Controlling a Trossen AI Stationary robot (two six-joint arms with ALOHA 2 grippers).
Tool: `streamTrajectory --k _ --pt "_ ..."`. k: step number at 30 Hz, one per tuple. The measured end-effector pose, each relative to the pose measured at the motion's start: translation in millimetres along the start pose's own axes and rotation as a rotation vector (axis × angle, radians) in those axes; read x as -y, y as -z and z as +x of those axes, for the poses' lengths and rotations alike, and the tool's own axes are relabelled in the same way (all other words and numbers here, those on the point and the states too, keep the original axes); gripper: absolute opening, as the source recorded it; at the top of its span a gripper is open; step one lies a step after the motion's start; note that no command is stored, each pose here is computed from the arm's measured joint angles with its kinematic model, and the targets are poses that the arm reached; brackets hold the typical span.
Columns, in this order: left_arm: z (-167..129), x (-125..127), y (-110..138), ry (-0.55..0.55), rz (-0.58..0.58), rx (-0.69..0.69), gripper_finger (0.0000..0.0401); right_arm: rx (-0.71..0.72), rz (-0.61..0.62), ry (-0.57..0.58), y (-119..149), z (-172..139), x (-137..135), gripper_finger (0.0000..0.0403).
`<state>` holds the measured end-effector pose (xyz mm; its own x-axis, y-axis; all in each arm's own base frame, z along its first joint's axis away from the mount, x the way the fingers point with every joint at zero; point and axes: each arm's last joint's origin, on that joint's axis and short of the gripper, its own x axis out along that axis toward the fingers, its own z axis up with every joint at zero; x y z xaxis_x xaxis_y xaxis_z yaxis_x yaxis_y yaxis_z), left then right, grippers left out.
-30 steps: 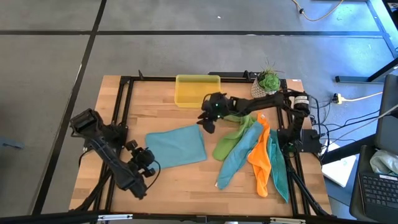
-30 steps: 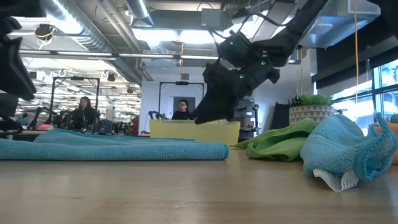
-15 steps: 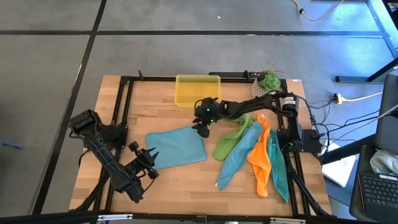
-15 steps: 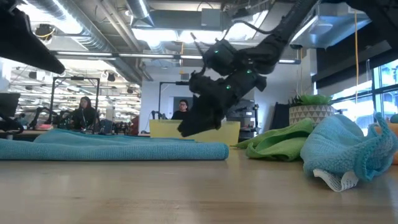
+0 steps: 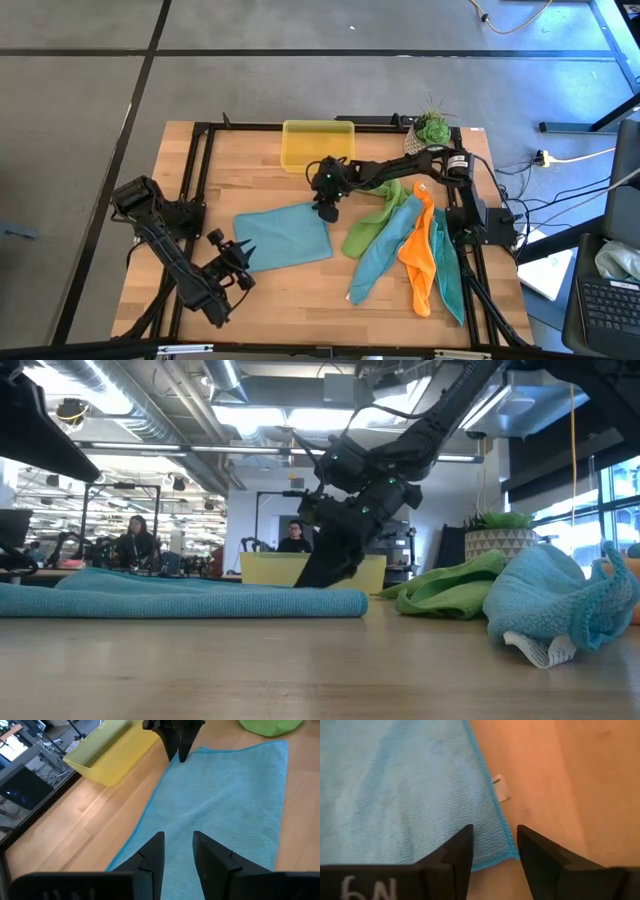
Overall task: Fold microfiber towels
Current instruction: Fold the left blue cloth
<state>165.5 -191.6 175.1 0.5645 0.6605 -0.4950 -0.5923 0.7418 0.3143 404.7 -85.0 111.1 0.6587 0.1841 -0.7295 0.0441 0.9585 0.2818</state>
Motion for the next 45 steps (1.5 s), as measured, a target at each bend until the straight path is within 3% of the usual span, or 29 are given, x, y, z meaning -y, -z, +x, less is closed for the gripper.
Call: streamTrajectory --k 8,12,22,34,45 --pt "-2.3 0.4 1.5 0.01 -0.007 -0.002 0.0094 -0.039 -0.031 0.005 2.9 -1.0 -4.5 0.0055" --pt "-2.2 0.3 1.6 0.01 -0.015 -0.003 0.0094 -0.041 -0.103 0.056 0.5 -5.4 -11.8 0.0009" --pt "-2.2 0.2 2.2 0.007 -0.016 -0.021 0.0094 -0.079 -0.156 0.213 -9.7 -38.2 -32.8 0.0006" --pt "-2.2 0.1 2.2 0.006 -0.015 -0.023 0.0094 -0.127 -0.042 0.208 -3.8 -38.0 -32.4 0.0056" --pt "-2.2 0.1 2.2 0.006 -0.014 -0.023 0.0094 -0.097 -0.075 0.214 -7.0 -38.0 -30.8 0.0041"
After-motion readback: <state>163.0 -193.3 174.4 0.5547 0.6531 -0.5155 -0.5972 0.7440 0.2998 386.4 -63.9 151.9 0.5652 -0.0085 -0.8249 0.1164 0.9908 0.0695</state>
